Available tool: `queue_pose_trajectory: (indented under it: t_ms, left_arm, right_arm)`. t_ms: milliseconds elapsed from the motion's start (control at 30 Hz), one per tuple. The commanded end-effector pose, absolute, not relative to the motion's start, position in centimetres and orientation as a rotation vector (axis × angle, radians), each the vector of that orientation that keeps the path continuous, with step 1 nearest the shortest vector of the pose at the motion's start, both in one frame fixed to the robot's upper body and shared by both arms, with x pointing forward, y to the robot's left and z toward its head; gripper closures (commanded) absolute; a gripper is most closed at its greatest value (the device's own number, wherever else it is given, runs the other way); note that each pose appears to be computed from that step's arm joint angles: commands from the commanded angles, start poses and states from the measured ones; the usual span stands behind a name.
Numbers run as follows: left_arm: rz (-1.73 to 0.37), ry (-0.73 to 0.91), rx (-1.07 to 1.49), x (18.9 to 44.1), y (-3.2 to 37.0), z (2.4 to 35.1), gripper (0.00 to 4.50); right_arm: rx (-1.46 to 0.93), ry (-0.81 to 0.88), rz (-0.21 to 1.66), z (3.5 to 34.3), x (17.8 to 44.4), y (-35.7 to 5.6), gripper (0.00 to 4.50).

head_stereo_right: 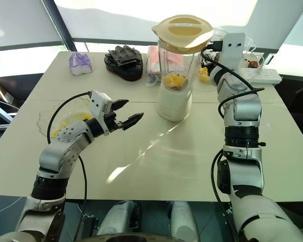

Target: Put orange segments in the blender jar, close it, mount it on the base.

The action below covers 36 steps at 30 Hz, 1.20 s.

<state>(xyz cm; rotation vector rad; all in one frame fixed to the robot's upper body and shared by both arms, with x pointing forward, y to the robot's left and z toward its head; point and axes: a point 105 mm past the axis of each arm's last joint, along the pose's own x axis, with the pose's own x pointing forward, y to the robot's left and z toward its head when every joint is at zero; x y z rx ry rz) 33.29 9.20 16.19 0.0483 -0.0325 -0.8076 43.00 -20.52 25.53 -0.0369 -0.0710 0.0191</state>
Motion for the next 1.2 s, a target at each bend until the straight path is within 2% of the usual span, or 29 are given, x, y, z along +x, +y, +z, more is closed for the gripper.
queue_pose_trajectory:
  t_ms: [33, 533, 600, 633, 667, 700, 767, 800, 967, 1167, 1200]
  left_arm:
    - [-0.808, -0.063, 0.058, 33.3, 9.1, 16.4, 0.02]
    - [-0.792, -0.068, 0.059, 33.9, 9.4, 15.7, 0.02]
    - [-0.791, -0.070, 0.060, 33.8, 9.4, 15.8, 0.00]
    - [-0.790, -0.071, 0.061, 33.8, 9.4, 15.8, 0.00]
    - [-0.790, -0.071, 0.062, 33.8, 9.4, 15.9, 0.00]
    - [-0.790, -0.072, 0.061, 33.8, 9.4, 15.9, 0.00]
    - [-0.787, -0.073, 0.060, 33.8, 9.4, 16.0, 0.00]
    - [-0.786, -0.073, 0.059, 33.8, 9.4, 16.0, 0.00]
    - [-0.779, -0.078, 0.042, 33.6, 9.7, 16.5, 0.00]
    - [-0.806, -0.093, 0.037, 33.0, 10.0, 17.2, 0.00]
    - [-0.806, -0.081, 0.049, 33.0, 10.0, 17.0, 0.00]
  right_arm:
    - [-0.065, -0.004, 0.001, 24.5, 43.2, -20.9, 3.57]
    - [-0.048, 0.065, 0.008, 22.9, 43.2, -20.6, 3.57]
    - [-0.050, 0.067, -0.001, 22.7, 43.2, -20.8, 2.53]
    - [-0.055, 0.065, -0.011, 22.7, 43.2, -21.0, 2.28]
    - [-0.064, 0.062, -0.027, 22.7, 43.1, -21.4, 1.81]
    - [-0.069, 0.057, -0.040, 22.8, 43.0, -21.6, 1.12]
    - [-0.066, 0.044, -0.058, 23.0, 42.6, -22.1, 0.22]
    - [-0.066, 0.040, -0.061, 23.1, 42.4, -22.2, 0.10]
    - [-0.097, 0.043, -0.092, 22.6, 40.0, -23.1, 0.10]
    - [-0.141, 0.015, 0.006, 20.5, 33.3, -23.2, 0.10]
    - [-0.159, 0.006, 0.072, 19.9, 31.7, -22.8, 0.10]
